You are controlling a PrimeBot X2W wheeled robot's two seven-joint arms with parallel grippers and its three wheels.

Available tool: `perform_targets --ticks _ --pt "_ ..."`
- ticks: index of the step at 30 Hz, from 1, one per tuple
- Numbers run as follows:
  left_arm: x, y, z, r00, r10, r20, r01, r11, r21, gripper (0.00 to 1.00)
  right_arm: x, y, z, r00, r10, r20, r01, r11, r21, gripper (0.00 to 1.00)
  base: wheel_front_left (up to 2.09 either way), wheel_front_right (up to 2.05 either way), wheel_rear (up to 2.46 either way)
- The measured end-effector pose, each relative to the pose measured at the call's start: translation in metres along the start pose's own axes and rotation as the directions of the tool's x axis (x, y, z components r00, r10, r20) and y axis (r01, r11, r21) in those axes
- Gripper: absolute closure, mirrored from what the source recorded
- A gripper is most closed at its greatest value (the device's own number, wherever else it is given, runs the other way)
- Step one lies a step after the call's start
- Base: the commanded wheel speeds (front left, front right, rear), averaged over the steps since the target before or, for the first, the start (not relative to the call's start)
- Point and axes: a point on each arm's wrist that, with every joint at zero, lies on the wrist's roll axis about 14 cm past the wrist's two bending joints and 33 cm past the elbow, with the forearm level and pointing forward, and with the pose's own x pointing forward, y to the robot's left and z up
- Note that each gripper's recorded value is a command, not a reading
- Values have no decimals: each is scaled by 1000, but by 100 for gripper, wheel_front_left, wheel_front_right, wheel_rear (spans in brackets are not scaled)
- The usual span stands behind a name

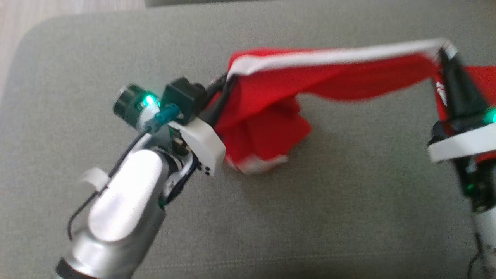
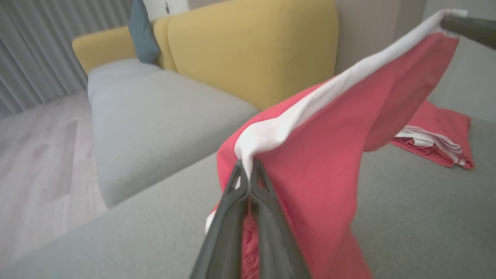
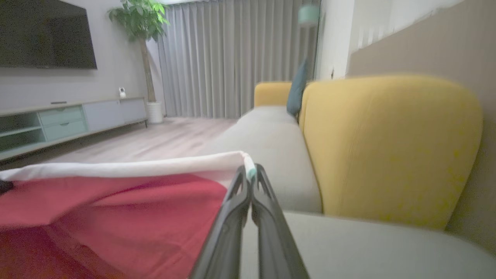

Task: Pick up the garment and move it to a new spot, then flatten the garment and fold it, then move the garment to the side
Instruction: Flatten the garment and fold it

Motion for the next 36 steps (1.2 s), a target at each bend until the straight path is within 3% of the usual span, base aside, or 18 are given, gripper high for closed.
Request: perform_targets --ticks 7,14,20,36 --pt "-21 7 89 985 -9 171 -16 989 144 100 -21 10 127 961 42 274 3 987 -159 100 0 0 0" --pt "-52 -3 149 961 -30 274 -22 982 185 100 -60 20 216 894 62 445 58 966 -253 100 0 0 0" --pt "-67 -13 176 944 -49 328 -20 979 204 100 -74 20 235 880 54 472 83 960 -266 100 0 0 0" --pt "-64 -17 163 956 -64 286 26 990 136 100 -69 17 225 897 38 440 76 968 -238 100 0 0 0"
